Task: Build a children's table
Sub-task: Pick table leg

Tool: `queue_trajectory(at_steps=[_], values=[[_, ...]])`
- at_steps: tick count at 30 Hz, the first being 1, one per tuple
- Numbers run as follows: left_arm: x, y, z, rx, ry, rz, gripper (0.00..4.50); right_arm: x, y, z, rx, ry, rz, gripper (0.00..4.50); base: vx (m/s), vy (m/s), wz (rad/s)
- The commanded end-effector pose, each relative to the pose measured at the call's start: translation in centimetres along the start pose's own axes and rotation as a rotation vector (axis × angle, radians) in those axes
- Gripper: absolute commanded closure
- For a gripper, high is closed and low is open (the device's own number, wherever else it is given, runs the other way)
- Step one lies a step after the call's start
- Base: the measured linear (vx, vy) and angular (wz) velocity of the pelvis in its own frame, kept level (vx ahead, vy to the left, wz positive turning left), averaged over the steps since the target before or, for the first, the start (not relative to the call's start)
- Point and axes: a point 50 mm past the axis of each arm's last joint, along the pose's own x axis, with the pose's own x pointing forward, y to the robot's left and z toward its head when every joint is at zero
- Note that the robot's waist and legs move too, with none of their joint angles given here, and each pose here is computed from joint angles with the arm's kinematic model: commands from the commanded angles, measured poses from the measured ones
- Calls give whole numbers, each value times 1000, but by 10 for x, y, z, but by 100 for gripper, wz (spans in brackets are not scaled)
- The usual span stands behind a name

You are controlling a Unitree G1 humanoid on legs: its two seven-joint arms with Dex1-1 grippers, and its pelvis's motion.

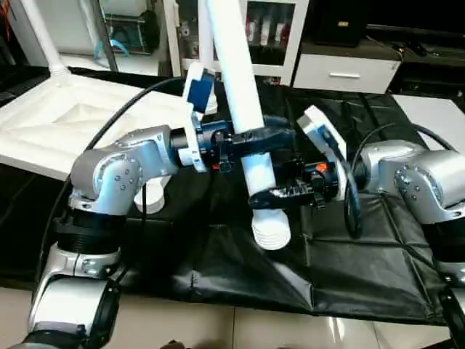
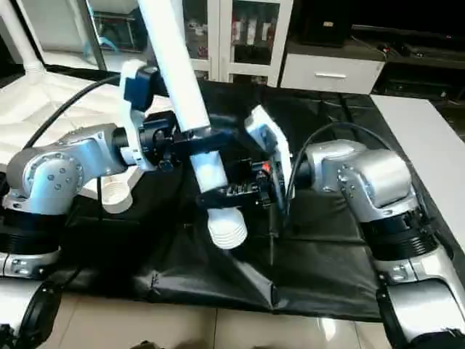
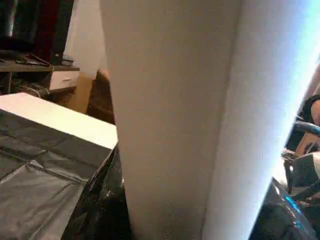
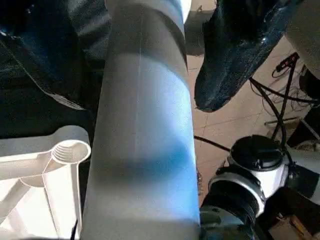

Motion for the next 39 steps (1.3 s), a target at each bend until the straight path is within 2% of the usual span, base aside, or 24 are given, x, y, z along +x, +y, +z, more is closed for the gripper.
queue_trajectory(at_steps=[1, 15, 24, 25, 26, 39], values=[[2, -3, 2, 39, 23, -14, 265, 1, 3, -2, -25, 24, 1, 138, 0, 0, 0], [4, -4, 2, 48, 32, -33, 265, 7, 4, -15, -22, 68, 25, 257, 0, 0, 0], [6, -5, 1, 48, 31, -39, 265, 14, 6, -15, -27, 53, 48, 258, 0, 0, 0], [6, -5, 1, 48, 31, -37, 265, 14, 7, -15, -25, 51, 52, 207, 0, 0, 0], [6, -4, 1, 48, 31, -38, 265, 14, 7, -15, -26, 50, 54, 194, 0, 0, 0], [7, -5, 1, 52, 33, -46, 265, 18, 8, -16, -35, 50, 65, 189, 0, 0, 0]])
